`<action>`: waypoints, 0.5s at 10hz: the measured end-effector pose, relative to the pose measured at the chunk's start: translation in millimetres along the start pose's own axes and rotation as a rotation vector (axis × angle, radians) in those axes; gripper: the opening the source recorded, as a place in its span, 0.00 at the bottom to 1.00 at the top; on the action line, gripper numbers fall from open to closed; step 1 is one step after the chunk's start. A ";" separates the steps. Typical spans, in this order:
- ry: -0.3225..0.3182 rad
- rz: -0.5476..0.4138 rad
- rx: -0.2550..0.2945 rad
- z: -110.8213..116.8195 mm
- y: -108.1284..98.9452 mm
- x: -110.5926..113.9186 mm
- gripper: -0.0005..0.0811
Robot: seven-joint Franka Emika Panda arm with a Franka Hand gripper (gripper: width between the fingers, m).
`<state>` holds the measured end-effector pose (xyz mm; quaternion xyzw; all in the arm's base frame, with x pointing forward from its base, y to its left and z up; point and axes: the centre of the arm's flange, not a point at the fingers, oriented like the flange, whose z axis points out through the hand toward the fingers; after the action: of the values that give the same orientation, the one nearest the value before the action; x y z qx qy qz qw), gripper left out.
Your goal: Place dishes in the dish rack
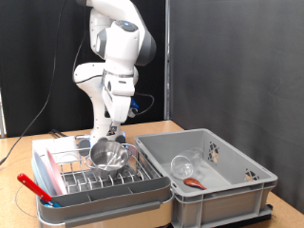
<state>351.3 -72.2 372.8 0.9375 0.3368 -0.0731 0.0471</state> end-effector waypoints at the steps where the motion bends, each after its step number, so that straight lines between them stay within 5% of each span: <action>1: -0.005 -0.003 -0.004 5.4 -1.0 -1.9 0.99; 5: -0.017 -0.018 -0.038 29.2 -6.7 -8.7 0.99</action>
<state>337.3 -76.4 345.3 0.9328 0.3461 -0.0750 0.0670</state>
